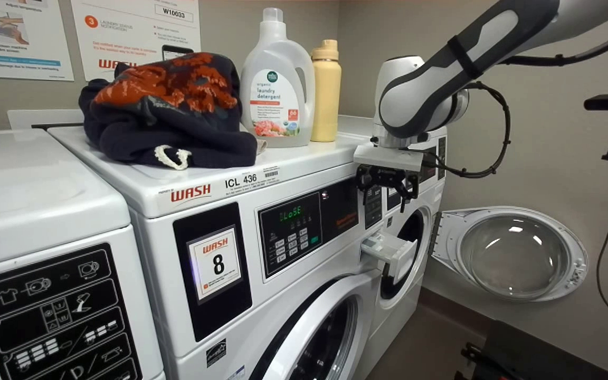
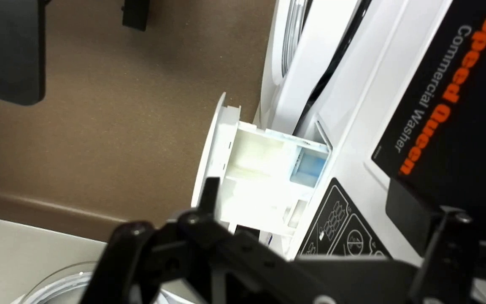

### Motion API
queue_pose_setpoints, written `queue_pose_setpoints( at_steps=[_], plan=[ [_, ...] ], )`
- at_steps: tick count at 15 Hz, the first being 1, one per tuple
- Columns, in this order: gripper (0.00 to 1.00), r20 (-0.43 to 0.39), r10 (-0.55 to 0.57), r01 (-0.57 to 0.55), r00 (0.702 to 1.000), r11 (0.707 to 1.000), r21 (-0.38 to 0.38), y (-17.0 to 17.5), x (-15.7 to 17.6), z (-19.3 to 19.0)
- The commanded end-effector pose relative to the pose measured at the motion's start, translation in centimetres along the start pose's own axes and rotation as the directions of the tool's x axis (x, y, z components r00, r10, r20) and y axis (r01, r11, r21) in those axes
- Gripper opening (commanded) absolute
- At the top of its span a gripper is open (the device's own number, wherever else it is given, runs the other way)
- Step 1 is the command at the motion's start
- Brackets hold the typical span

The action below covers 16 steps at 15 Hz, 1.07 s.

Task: Pull out the washing machine drawer in the middle

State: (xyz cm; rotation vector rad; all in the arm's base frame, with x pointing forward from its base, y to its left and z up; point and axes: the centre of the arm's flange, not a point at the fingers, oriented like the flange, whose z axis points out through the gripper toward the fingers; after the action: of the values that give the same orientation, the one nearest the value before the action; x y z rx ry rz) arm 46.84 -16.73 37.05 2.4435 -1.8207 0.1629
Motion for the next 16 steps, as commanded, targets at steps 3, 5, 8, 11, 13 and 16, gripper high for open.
queue_pose_setpoints(
  at_steps=[3,5,8,11,13,16],
  plan=[
    [1.00,0.034,-0.137,0.140,0.990,0.986,-0.094,-0.5,-2.7,-5.1],
    [1.00,0.045,-0.182,0.186,0.982,0.976,-0.115,-0.4,-3.4,-6.2],
    [1.00,0.057,-0.228,0.233,0.972,0.966,-0.113,-0.1,-4.1,-7.8],
    [1.00,0.049,-0.266,0.269,0.963,0.959,-0.086,0.2,-4.7,-9.8],
    [1.00,0.033,-0.281,0.283,0.959,0.957,-0.069,0.3,-5.1,-11.0],
    [1.00,0.009,-0.293,0.293,0.956,0.955,-0.051,0.3,-5.6,-12.5]
  ],
)
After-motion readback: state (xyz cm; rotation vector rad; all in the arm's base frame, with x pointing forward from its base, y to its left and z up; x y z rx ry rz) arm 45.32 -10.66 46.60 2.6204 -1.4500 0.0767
